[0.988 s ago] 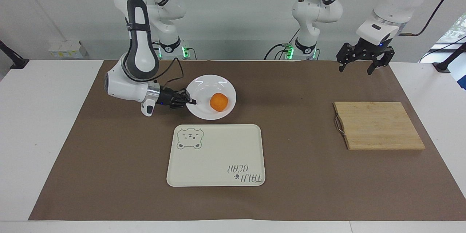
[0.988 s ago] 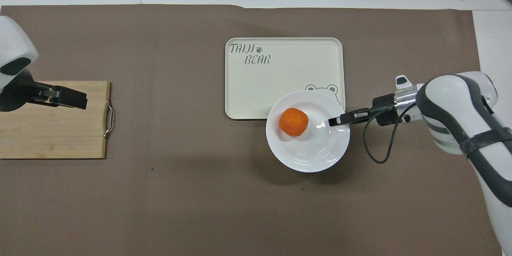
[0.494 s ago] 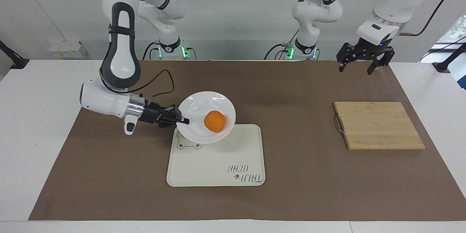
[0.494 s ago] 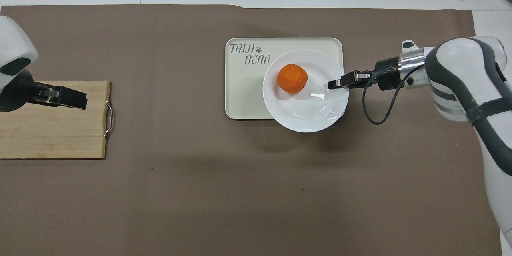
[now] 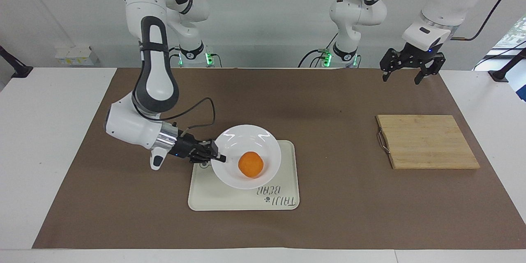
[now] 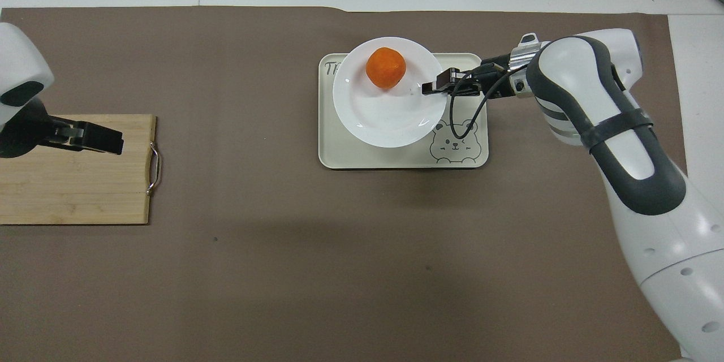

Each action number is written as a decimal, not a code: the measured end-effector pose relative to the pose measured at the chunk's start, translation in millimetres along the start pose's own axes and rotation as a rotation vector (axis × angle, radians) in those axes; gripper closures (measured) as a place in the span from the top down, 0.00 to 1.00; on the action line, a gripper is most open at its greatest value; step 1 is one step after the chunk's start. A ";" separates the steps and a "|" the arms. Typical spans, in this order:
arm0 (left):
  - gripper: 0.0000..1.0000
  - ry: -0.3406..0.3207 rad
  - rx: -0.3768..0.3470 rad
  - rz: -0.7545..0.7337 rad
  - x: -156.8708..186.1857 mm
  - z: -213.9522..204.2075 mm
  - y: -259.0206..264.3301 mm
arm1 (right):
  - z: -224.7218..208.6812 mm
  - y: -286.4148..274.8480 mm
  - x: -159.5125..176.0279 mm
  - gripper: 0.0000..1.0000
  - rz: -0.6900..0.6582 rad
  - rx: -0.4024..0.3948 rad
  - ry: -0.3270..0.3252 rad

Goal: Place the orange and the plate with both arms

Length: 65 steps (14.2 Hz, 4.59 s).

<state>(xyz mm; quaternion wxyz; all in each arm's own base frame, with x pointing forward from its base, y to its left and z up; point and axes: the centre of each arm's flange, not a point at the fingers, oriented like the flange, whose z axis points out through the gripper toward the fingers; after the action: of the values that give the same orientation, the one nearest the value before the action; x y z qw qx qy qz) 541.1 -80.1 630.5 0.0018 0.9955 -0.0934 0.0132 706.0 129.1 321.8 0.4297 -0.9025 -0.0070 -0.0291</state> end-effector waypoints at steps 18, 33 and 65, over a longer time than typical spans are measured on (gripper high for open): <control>1.00 0.000 0.000 0.000 0.0 0.0 0.0 | 18.5 56.5 -0.9 0.06 -0.013 -0.101 -0.029; 1.00 0.000 0.000 0.000 0.0 0.0 0.0 | 28.8 57.5 -10.4 0.52 -0.045 -0.171 -0.062; 1.00 0.000 0.000 0.000 0.0 0.0 0.0 | -290.4 -109.7 -72.7 1.00 -0.083 -0.808 0.012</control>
<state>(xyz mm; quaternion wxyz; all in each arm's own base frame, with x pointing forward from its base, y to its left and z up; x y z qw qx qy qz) 541.1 -80.1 630.5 0.0018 0.9956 -0.0933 0.0132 615.8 -26.2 585.3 0.0391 -0.9975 -0.0290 -0.0522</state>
